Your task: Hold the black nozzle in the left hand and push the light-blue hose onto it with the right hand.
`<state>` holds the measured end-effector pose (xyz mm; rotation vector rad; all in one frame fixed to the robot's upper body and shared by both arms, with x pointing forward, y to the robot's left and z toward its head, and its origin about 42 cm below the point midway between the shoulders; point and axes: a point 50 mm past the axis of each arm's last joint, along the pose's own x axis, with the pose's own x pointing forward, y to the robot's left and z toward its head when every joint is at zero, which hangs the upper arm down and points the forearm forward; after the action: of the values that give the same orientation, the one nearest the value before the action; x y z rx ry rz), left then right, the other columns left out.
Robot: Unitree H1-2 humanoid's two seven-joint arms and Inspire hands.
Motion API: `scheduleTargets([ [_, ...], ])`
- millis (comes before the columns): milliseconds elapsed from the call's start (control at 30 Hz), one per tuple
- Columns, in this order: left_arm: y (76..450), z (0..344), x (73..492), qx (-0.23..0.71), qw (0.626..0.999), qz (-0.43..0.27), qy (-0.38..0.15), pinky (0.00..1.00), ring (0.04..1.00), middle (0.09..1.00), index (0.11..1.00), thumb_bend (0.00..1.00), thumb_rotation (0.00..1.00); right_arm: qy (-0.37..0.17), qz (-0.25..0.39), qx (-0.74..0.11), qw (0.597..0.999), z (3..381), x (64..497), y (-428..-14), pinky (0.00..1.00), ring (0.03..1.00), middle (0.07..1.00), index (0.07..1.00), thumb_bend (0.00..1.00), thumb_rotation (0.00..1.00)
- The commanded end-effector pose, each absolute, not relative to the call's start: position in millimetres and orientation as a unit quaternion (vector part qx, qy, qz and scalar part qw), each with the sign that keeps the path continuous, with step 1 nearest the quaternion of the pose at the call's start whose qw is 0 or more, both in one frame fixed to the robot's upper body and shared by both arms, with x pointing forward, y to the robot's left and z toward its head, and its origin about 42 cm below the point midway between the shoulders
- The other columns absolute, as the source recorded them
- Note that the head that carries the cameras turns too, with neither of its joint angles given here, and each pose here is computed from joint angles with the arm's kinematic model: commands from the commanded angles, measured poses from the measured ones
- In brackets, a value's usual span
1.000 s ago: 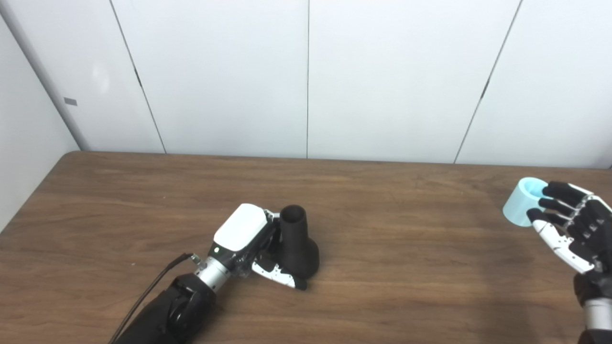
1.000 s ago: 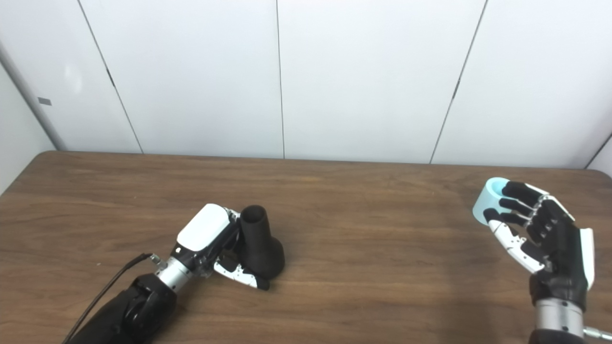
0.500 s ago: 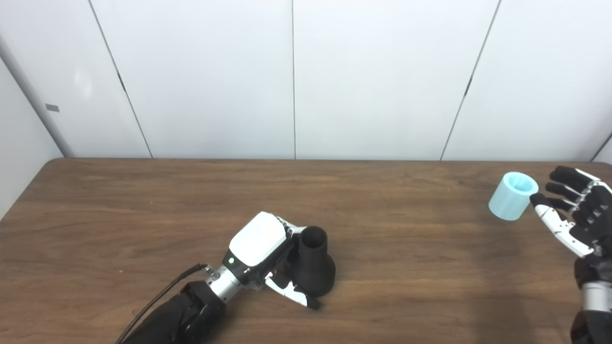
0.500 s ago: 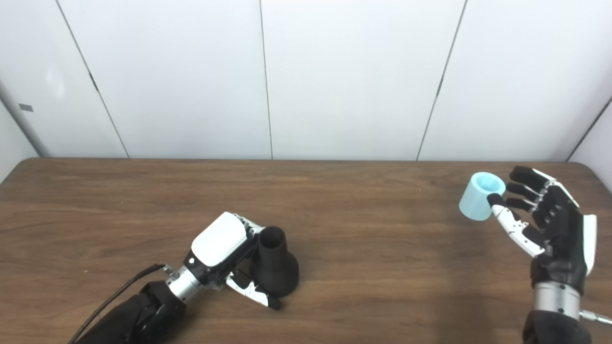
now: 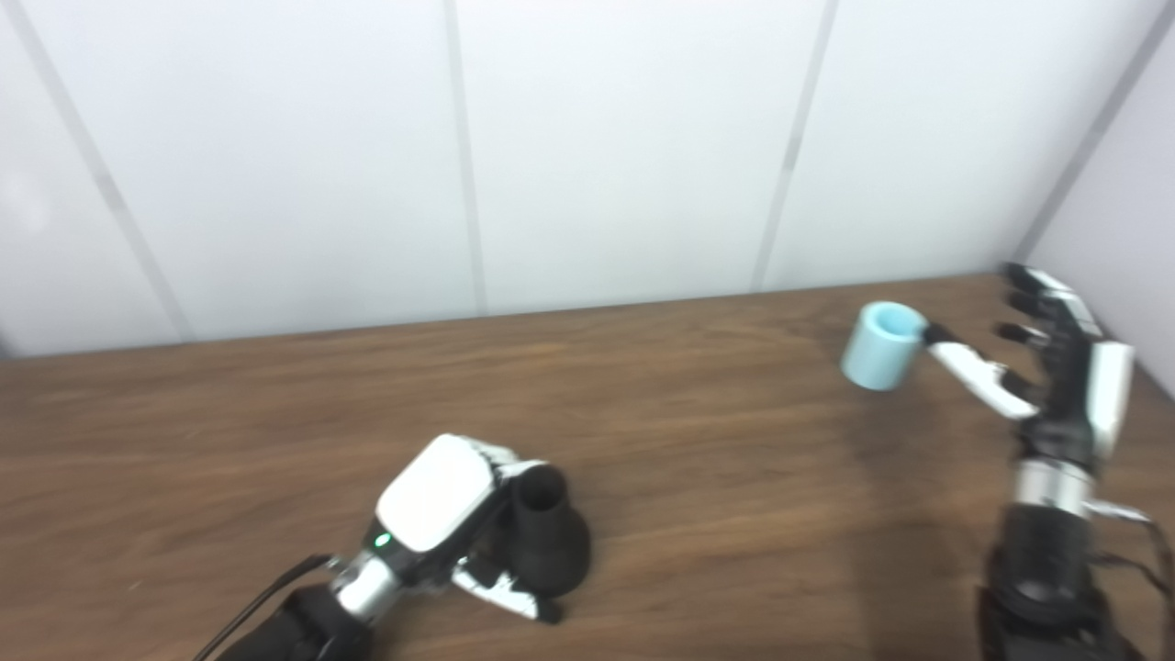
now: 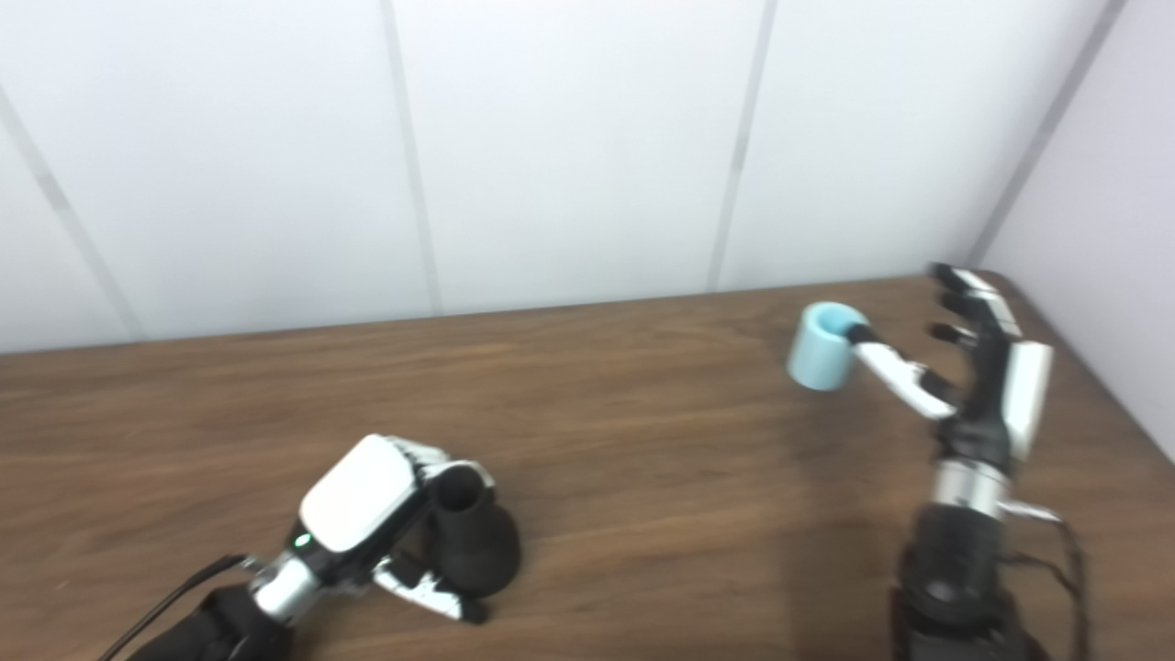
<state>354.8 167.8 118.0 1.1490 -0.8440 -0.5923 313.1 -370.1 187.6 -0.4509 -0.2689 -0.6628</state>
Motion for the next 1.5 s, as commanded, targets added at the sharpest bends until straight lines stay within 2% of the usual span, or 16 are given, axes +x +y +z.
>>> scheduleTargets([
  [0, 175.9, 74.9, 319.9, 0.495, 0.746, -0.297, -0.332, 0.29, 0.390, 0.471, 0.505, 0.52, 0.00, -0.182, -0.322, -0.236, 0.899, 208.7, 325.6, -372.0, 0.85, 0.915, 0.930, 0.925, 0.95, 0.52],
  [167, 188.9, 75.8, 318.9, 0.496, 0.746, -0.297, -0.331, 0.28, 0.381, 0.471, 0.505, 0.52, 0.00, -0.162, -0.324, -0.237, 0.901, 197.9, 342.1, -370.9, 0.91, 0.953, 0.964, 0.962, 1.00, 0.53],
  [300, 195.2, 74.7, 317.4, 0.495, 0.749, -0.294, -0.329, 0.26, 0.370, 0.501, 0.534, 0.50, 0.00, -0.129, -0.318, -0.259, 0.903, 192.5, 352.2, -370.7, 0.86, 0.929, 0.950, 0.956, 1.00, 0.54],
  [433, 199.3, 74.0, 317.3, 0.496, 0.747, -0.297, -0.327, 0.26, 0.371, 0.504, 0.532, 0.50, 0.00, -0.120, -0.315, -0.250, 0.908, 189.5, 360.4, -371.6, 0.83, 0.905, 0.934, 0.934, 0.99, 0.51],
  [533, 201.1, 73.0, 317.2, 0.495, 0.748, -0.298, -0.326, 0.29, 0.385, 0.504, 0.523, 0.50, 0.00, -0.104, -0.317, -0.222, 0.916, 186.1, 368.3, -374.5, 0.84, 0.913, 0.939, 0.934, 1.00, 0.48],
  [833, 204.2, 71.4, 315.8, 0.492, 0.752, -0.297, -0.324, 0.30, 0.395, 0.501, 0.523, 0.50, 0.00, -0.077, -0.315, -0.219, 0.920, 180.6, 385.4, -380.4, 0.78, 0.877, 0.905, 0.928, 1.00, 0.47],
  [933, 205.0, 70.7, 316.1, 0.492, 0.753, -0.297, -0.322, 0.30, 0.393, 0.501, 0.523, 0.50, 0.00, -0.068, -0.308, -0.215, 0.924, 178.0, 390.1, -379.7, 0.68, 0.806, 0.859, 0.925, 1.00, 0.45],
  [1000, 205.2, 70.6, 316.2, 0.492, 0.752, -0.298, -0.322, 0.29, 0.389, 0.502, 0.524, 0.50, 0.00, -0.058, -0.301, -0.213, 0.928, 174.7, 393.2, -379.7, 0.59, 0.727, 0.781, 0.920, 1.00, 0.44],
  [1033, 205.4, 70.8, 315.9, 0.491, 0.752, -0.298, -0.322, 0.30, 0.390, 0.503, 0.522, 0.50, 0.00, -0.055, -0.296, -0.209, 0.930, 173.1, 394.1, -379.4, 0.60, 0.736, 0.791, 0.920, 1.00, 0.44],
  [1067, 205.5, 70.9, 315.6, 0.491, 0.753, -0.298, -0.322, 0.30, 0.391, 0.503, 0.521, 0.50, 0.00, -0.053, -0.292, -0.205, 0.933, 171.8, 394.8, -378.7, 0.68, 0.799, 0.843, 0.919, 1.00, 0.43],
  [1100, 205.5, 70.9, 315.4, 0.490, 0.753, -0.298, -0.323, 0.30, 0.393, 0.503, 0.521, 0.50, 0.00, -0.052, -0.288, -0.200, 0.935, 170.4, 395.3, -377.8, 0.66, 0.785, 0.830, 0.918, 1.00, 0.42],
  [1167, 205.5, 70.6, 315.2, 0.490, 0.753, -0.298, -0.324, 0.30, 0.393, 0.502, 0.522, 0.50, 0.00, -0.050, -0.281, -0.194, 0.938, 168.0, 395.9, -375.3, 0.74, 0.847, 0.889, 0.918, 1.00, 0.42],
  [1267, 205.7, 70.4, 314.7, 0.489, 0.753, -0.298, -0.323, 0.30, 0.394, 0.500, 0.523, 0.50, 0.00, -0.045, -0.271, -0.178, 0.945, 163.9, 396.5, -372.2, 0.79, 0.894, 0.928, 0.925, 1.00, 0.40],
  [1467, 205.9, 70.2, 313.5, 0.487, 0.755, -0.297, -0.323, 0.30, 0.400, 0.499, 0.520, 0.50, 0.00, -0.031, -0.263, -0.190, 0.946, 156.5, 398.7, -368.3, 0.79, 0.890, 0.928, 0.911, 1.00, 0.40],
])
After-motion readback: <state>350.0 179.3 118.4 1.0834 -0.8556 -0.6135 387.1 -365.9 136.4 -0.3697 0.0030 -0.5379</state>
